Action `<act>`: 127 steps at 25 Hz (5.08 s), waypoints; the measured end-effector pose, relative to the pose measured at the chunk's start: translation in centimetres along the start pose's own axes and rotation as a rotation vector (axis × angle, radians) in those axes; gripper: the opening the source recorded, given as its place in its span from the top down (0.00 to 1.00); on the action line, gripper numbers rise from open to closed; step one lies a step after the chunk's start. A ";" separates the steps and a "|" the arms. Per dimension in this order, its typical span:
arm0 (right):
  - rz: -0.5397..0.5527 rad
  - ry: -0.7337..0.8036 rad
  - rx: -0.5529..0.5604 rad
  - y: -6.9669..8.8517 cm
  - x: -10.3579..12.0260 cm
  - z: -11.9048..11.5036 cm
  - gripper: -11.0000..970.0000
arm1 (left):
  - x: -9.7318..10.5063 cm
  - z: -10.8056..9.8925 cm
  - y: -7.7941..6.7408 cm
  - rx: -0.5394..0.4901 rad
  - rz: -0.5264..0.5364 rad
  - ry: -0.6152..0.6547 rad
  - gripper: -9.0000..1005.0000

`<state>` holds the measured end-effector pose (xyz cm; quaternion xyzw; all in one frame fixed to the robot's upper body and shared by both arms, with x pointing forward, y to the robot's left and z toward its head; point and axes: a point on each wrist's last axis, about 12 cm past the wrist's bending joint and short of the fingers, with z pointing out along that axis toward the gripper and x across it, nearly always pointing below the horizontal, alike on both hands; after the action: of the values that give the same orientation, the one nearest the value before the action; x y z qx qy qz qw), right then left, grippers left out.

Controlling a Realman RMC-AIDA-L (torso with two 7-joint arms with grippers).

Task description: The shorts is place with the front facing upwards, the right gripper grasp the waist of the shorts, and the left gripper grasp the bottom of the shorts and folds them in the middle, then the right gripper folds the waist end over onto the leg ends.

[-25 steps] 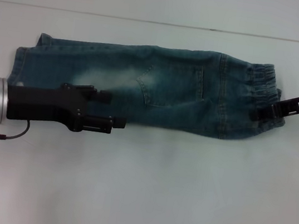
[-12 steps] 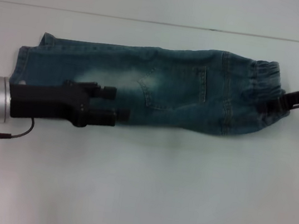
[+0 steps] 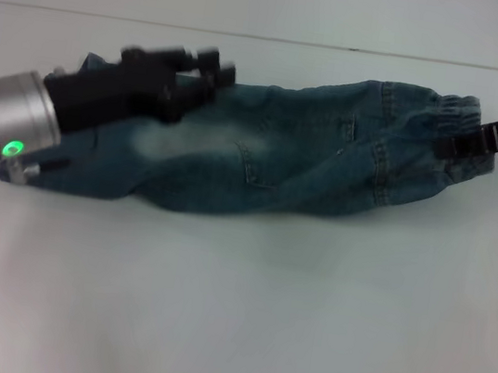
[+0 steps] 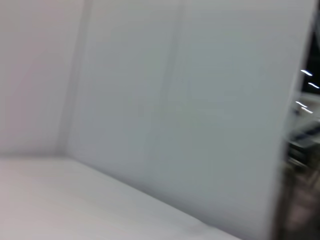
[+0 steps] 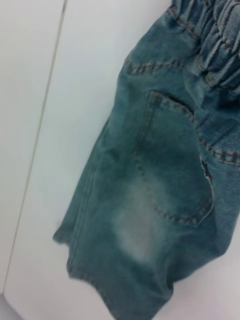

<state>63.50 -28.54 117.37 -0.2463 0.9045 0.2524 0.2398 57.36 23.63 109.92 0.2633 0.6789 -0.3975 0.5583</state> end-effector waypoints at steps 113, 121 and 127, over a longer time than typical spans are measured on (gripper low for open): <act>-0.512 0.131 -0.394 19.0 -8.5 11.9 0.43 | 8.8 -15.2 -6.8 0.036 0.077 0.033 0.98; -0.465 -0.006 -0.467 15.3 -5.4 8.8 0.18 | 8.7 -15.2 -6.0 -0.012 -0.015 0.049 0.99; -0.403 -0.200 -0.532 10.1 1.2 6.2 0.18 | 8.3 -14.5 -4.4 -0.071 -0.121 0.088 0.92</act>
<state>58.82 -17.77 115.41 -0.4478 0.7124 0.4496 0.2998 43.84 32.61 103.81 0.2192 0.7311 -0.3941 0.5120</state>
